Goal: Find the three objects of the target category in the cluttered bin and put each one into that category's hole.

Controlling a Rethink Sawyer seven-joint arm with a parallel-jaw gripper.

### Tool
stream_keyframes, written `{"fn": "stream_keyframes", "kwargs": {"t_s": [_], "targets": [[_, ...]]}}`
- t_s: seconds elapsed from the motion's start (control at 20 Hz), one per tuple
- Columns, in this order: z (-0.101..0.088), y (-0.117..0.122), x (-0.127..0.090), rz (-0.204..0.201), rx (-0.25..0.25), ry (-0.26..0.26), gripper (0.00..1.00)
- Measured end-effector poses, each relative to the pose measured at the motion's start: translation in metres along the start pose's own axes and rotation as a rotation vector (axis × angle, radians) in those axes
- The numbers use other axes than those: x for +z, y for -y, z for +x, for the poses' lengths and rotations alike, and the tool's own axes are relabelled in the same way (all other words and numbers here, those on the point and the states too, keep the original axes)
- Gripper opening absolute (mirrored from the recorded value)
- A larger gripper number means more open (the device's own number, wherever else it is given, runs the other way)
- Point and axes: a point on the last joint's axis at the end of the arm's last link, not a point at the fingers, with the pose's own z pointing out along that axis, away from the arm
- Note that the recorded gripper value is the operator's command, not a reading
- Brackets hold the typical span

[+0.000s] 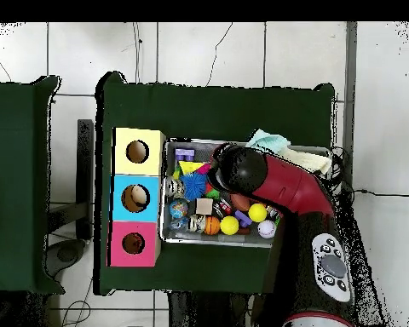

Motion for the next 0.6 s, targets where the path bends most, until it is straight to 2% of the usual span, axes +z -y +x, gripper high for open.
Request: {"fn": "stream_keyframes", "kwargs": {"t_s": [0.15, 0.25, 0.6], "targets": [[-0.003, -0.001, 0.007, -0.012, 0.017, 0.012, 1.0], [-0.007, 0.001, 0.02, -0.022, 0.04, 0.02, 1.0], [-0.014, 0.019, 0.052, -0.027, 0.093, 0.025, 1.0]]}}
